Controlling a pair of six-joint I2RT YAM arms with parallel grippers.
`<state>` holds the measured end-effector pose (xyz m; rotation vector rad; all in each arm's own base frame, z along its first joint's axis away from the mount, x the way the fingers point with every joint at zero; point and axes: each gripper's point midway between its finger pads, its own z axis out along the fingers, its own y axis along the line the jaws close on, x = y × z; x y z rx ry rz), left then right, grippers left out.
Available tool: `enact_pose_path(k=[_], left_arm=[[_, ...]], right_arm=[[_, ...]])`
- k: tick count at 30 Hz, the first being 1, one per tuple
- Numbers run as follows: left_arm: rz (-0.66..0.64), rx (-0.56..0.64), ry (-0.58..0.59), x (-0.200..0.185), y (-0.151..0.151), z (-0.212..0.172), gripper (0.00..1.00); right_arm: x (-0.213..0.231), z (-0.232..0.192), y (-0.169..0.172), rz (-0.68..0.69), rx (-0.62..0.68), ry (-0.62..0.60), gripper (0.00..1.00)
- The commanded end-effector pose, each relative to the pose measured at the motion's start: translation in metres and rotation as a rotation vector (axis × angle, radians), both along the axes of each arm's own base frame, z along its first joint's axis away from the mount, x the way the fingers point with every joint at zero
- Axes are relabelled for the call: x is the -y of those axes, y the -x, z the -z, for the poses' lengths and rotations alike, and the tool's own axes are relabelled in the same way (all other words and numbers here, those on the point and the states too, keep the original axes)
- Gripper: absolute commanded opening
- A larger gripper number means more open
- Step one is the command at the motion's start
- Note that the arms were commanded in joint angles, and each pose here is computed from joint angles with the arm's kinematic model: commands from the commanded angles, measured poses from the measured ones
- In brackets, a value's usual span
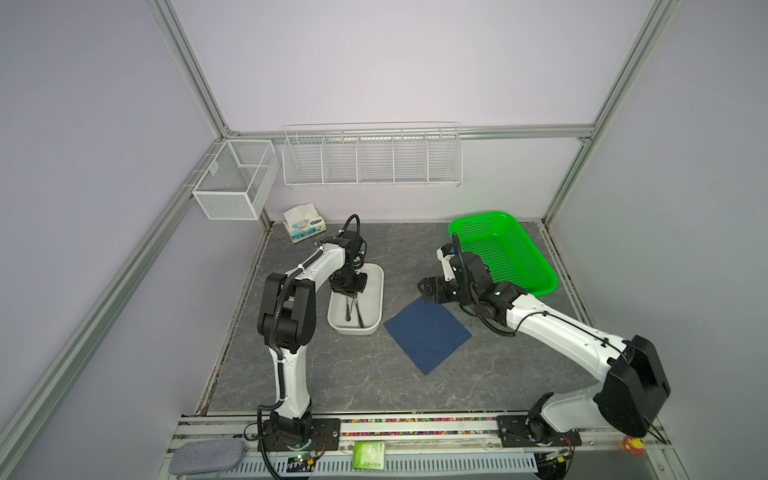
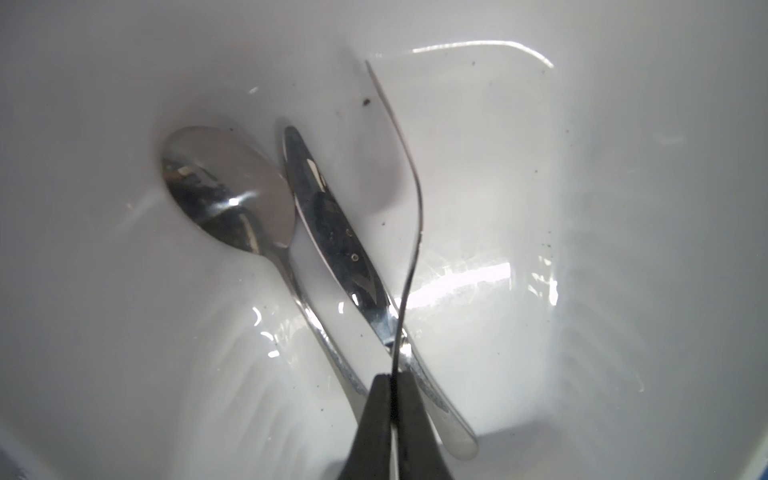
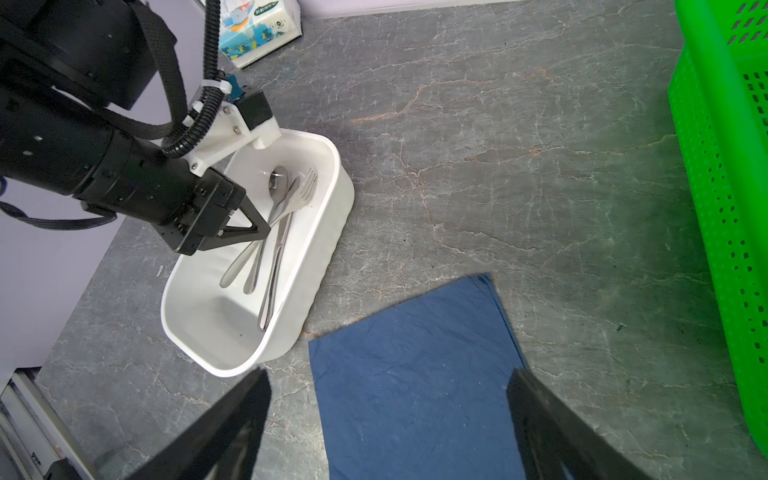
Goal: Place the utensils on the paper napkin and roll it up
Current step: 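Grasp the silver fork in the tray with the left gripper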
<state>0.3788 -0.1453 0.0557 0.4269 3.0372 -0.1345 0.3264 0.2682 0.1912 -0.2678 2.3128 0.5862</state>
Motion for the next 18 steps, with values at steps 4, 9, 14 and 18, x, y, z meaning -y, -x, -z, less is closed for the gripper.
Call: enact_pose_path(k=[4, 9, 14, 18], left_arm=[[-0.016, 0.009, 0.012, 0.0, 0.006, -0.01, 0.01], [-0.04, 0.071, 0.034, 0.002, 0.001, -0.025, 0.0], [-0.061, 0.113, 0.025, -0.003, 0.0, -0.034, 0.0], [-0.087, 0.159, 0.005, -0.005, 0.0, -0.046, 0.0]], right_arm=[[0.007, -0.003, 0.005, 0.015, -0.004, -0.017, 0.92], [0.01, -0.005, 0.005, 0.02, 0.005, -0.019, 0.93], [0.013, -0.006, 0.006, 0.025, 0.008, -0.021, 0.93], [0.019, -0.006, 0.008, 0.041, 0.012, -0.02, 0.93]])
